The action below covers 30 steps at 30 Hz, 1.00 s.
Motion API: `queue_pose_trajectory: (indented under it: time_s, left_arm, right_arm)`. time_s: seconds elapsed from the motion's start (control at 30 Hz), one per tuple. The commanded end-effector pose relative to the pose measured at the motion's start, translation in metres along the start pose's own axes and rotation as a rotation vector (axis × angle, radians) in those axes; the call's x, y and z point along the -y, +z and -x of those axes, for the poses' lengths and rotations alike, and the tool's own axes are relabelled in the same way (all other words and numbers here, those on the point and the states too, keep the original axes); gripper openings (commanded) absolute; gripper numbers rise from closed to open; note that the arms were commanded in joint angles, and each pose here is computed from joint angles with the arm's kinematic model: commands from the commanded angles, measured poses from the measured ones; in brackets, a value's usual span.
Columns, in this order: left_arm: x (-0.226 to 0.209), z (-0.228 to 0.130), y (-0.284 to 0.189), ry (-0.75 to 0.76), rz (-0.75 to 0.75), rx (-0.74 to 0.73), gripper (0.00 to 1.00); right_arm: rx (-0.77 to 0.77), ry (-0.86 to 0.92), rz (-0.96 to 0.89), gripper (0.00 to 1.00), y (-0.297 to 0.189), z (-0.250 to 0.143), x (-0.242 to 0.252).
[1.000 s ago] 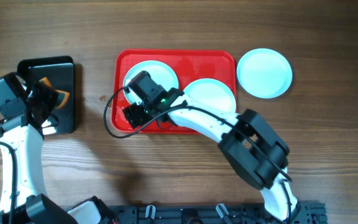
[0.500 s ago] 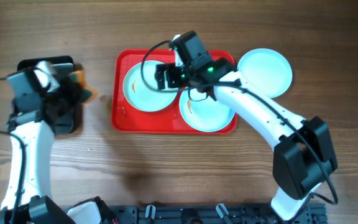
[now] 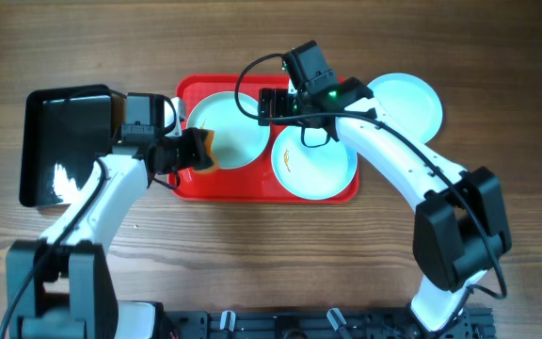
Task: Clean dirty plates on tray and stack at the side
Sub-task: 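Grasp the upper-left plate's rim with the right gripper, bring sponge onto it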
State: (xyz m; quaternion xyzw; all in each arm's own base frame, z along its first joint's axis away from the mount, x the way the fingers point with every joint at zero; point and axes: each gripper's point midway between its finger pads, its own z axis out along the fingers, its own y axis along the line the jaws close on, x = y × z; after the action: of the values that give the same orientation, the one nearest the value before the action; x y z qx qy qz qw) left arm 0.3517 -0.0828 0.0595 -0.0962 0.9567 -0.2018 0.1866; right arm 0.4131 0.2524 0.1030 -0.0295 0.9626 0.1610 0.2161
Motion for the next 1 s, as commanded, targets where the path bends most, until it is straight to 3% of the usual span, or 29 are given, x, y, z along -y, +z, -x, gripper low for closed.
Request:
queue_pose_trajectory:
  time_s: [0.0,0.37,0.47,0.57,0.77,0.97]
  left_arm:
    - [-0.004,0.007,0.008,0.030,0.015,0.020,0.04]
    - [0.007,0.058,0.037,0.032,-0.063,0.209,0.04]
    - [0.004,0.060,0.044,0.011,-0.066,0.213,0.04]
    - [0.004,0.059,0.044,0.011,-0.065,0.211,0.04]
    - [0.003,0.056,0.045,0.004,-0.060,0.196,0.04]
    - [0.001,0.053,0.046,-0.020,-0.057,0.185,0.04]
  right_arm:
    - [0.027,-0.007,-0.047,1.00,0.010,0.004,0.010]
    - [0.040,-0.004,-0.042,1.00,0.010,0.008,0.009]
    - [0.066,-0.013,-0.002,1.00,0.011,0.015,0.001]
    - [0.101,-0.138,0.058,0.99,0.024,0.024,-0.012]
    - [-0.133,-0.238,0.040,0.99,0.035,0.014,-0.012]
    - [-0.062,-0.211,0.069,0.97,0.042,0.033,-0.029]
